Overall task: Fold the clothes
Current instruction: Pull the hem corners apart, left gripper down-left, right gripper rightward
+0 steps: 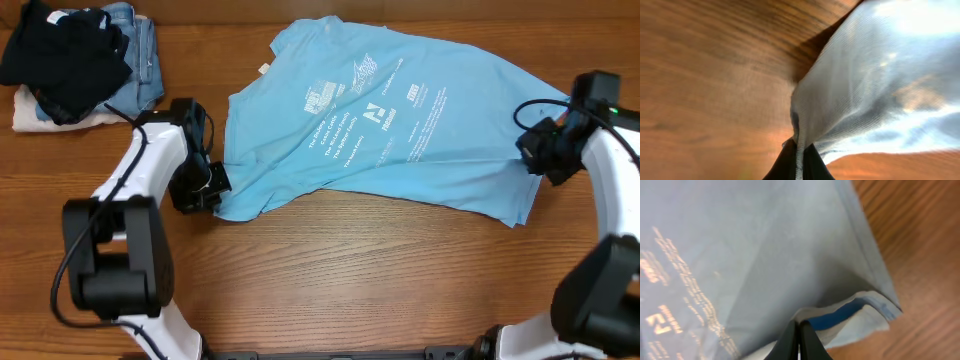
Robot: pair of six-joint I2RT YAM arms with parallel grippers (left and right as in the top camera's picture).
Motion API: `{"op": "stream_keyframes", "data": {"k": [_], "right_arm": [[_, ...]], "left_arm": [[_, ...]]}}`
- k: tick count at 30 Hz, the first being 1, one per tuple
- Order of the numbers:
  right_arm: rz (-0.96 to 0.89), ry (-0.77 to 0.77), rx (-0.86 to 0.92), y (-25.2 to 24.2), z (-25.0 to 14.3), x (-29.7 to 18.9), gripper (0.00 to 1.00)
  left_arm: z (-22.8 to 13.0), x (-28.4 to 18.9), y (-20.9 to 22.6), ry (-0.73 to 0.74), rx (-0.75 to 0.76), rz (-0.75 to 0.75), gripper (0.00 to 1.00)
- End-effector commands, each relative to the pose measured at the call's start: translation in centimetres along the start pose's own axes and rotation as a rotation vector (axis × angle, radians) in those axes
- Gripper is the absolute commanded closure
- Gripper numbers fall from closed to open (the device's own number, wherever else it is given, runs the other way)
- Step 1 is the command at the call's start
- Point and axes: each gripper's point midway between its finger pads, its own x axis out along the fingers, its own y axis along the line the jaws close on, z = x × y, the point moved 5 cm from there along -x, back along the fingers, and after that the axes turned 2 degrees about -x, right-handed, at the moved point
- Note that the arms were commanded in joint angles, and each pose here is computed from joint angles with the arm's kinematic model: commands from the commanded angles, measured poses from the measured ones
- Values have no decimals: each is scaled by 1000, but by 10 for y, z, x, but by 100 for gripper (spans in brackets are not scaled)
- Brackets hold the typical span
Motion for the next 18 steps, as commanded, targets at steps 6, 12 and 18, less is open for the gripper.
{"op": "stream_keyframes", "data": {"k": [6, 12, 18], "right_arm": [[-42, -56, 67, -13, -6, -38, 96], [-57, -44, 94, -15, -9, -38, 96], [-137, -110, 164, -26, -2, -39, 96]], "left_arm": [[-20, -95, -7, -294, 8, -154, 96], [-16, -113, -17, -396, 43, -210, 96], [-6, -121, -39, -461, 76, -310, 96]]}}
